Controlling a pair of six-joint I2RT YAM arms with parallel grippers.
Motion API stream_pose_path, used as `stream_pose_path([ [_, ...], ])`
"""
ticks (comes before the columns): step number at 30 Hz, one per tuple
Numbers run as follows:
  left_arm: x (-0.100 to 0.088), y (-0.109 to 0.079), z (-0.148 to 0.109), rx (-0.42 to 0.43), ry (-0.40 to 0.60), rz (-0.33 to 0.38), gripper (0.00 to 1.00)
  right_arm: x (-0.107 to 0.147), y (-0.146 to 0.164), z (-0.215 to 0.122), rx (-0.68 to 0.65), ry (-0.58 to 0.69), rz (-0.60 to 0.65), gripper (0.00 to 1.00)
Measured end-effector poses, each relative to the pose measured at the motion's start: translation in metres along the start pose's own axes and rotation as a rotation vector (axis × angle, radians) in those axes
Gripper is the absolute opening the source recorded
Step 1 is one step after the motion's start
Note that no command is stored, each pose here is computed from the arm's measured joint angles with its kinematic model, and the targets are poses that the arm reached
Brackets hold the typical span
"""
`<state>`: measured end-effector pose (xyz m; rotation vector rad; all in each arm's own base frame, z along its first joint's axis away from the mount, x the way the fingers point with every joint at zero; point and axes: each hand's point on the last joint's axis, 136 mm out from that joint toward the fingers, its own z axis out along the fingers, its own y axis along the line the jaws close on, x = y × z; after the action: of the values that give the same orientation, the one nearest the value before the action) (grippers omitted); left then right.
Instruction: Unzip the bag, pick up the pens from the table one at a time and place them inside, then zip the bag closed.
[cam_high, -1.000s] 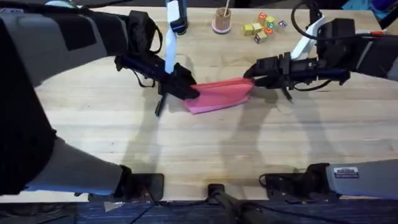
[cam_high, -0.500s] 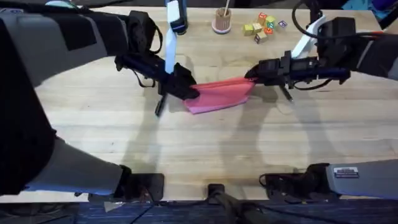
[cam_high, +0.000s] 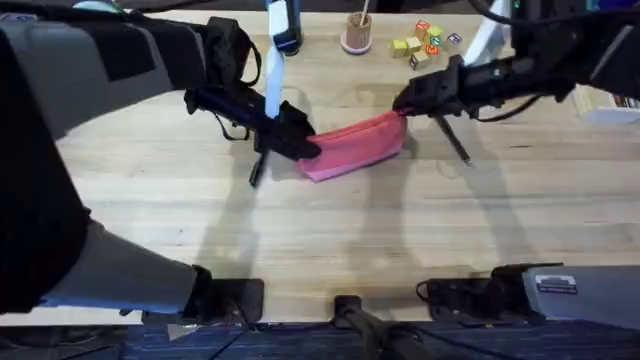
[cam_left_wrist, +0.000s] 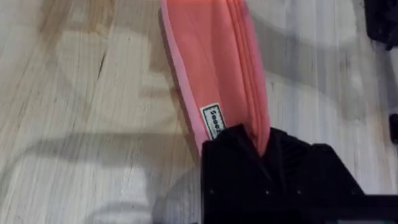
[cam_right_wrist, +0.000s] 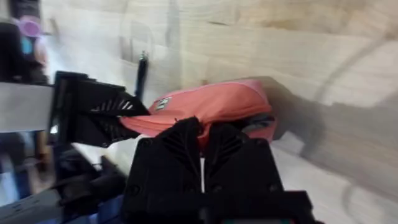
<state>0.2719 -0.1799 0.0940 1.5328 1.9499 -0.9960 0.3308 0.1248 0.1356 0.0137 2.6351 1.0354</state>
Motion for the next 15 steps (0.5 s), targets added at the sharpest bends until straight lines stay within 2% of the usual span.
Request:
stream_pose_path([
  [5, 0.003, 0.001, -0.001, -0.006, 0.012, -0.007, 0.042, -0.001, 0.008, 0.012, 0.115, 0.002, -0.095, 0.031],
  [7, 0.004, 0.001, -0.001, -0.009, 0.017, -0.007, 0.042, 0.003, 0.013, 0.019, 0.216, 0.015, -0.158, 0.031],
  [15, 0.005, 0.002, -0.001, -0.010, 0.023, -0.008, 0.042, 0.005, 0.027, 0.029, 0.338, -0.003, -0.234, 0.031],
])
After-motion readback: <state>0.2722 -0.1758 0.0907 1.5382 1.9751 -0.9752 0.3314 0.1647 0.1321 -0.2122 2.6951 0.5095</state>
